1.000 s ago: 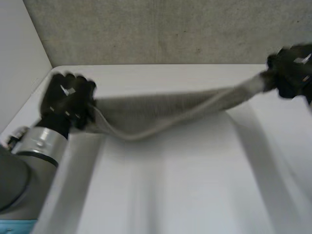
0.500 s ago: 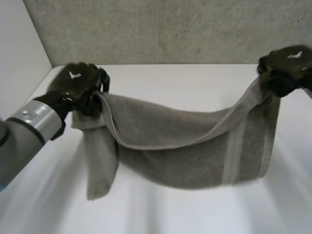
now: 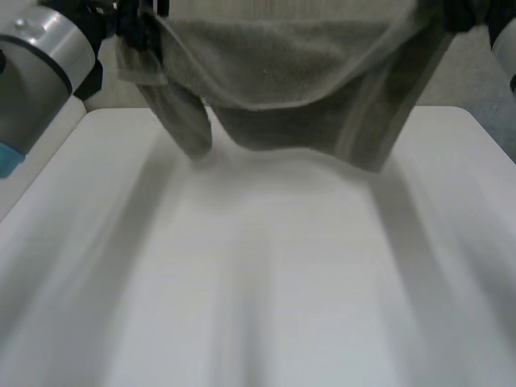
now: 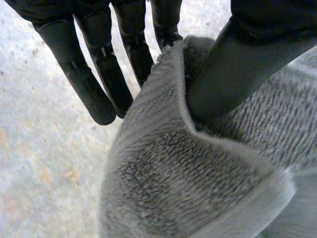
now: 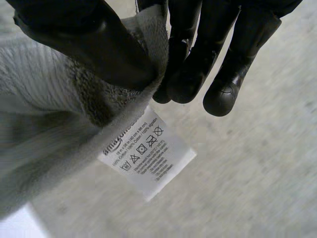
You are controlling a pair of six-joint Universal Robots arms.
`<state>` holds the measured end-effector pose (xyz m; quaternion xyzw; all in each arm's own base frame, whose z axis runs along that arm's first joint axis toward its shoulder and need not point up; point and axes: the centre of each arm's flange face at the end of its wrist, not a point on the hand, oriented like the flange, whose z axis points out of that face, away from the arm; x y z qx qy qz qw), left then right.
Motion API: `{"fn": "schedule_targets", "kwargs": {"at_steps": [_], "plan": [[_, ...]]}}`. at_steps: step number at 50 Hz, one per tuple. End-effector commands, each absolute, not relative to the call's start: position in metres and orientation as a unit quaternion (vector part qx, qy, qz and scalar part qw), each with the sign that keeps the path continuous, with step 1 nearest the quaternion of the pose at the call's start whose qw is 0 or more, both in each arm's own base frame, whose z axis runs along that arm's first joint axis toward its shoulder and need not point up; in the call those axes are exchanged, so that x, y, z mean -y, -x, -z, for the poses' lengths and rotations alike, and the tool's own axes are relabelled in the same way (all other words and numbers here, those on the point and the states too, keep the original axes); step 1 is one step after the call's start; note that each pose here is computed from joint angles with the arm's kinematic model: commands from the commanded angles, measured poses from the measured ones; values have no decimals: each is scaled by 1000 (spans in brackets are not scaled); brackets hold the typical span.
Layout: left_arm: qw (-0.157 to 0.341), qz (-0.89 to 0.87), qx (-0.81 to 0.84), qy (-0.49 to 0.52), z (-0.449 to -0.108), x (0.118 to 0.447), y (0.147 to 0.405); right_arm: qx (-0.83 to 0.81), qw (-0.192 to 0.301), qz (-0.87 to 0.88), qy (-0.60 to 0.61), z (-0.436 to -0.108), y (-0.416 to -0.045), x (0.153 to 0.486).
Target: Fold the towel.
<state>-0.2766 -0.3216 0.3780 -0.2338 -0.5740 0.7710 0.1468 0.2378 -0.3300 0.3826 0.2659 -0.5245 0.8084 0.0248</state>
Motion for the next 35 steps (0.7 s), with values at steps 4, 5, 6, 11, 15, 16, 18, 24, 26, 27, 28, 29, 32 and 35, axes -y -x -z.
{"fn": "schedule_targets", "kwargs": {"at_steps": [4, 5, 6, 11, 15, 16, 18, 24, 26, 27, 28, 29, 32, 35], "plan": [[128, -667, 681, 275, -263, 307, 269, 664, 14, -667, -338, -287, -232, 307], [115, -653, 690, 290, -244, 302, 266, 678, 11, -649, -346, -272, -231, 301], [115, -653, 690, 290, -244, 302, 266, 678, 11, -649, -346, -272, -231, 301], [75, -619, 704, 341, -197, 284, 258, 705, -4, -603, -372, -235, -227, 287], [51, -590, 712, 376, -163, 269, 251, 725, -20, -574, -380, -212, -214, 282], [49, -585, 714, 382, -157, 265, 250, 729, -25, -570, -380, -208, -211, 281], [47, -582, 715, 384, -152, 264, 249, 731, -29, -566, -380, -204, -211, 280], [39, -591, 711, 380, -145, 267, 248, 733, -31, -565, -376, -200, -209, 280], [38, -594, 709, 378, -146, 269, 248, 733, -31, -566, -376, -200, -209, 280], [37, -596, 708, 378, -146, 270, 247, 733, -30, -567, -376, -200, -208, 280], [36, -599, 706, 377, -147, 271, 247, 733, -29, -567, -375, -200, -208, 281], [36, -599, 705, 377, -147, 271, 247, 733, -29, -567, -375, -200, -208, 281], [32, -604, 704, 373, -147, 276, 246, 732, -25, -571, -370, -201, -205, 284], [21, -607, 707, 361, -144, 288, 238, 735, -7, -579, -352, -201, -193, 295]]}}
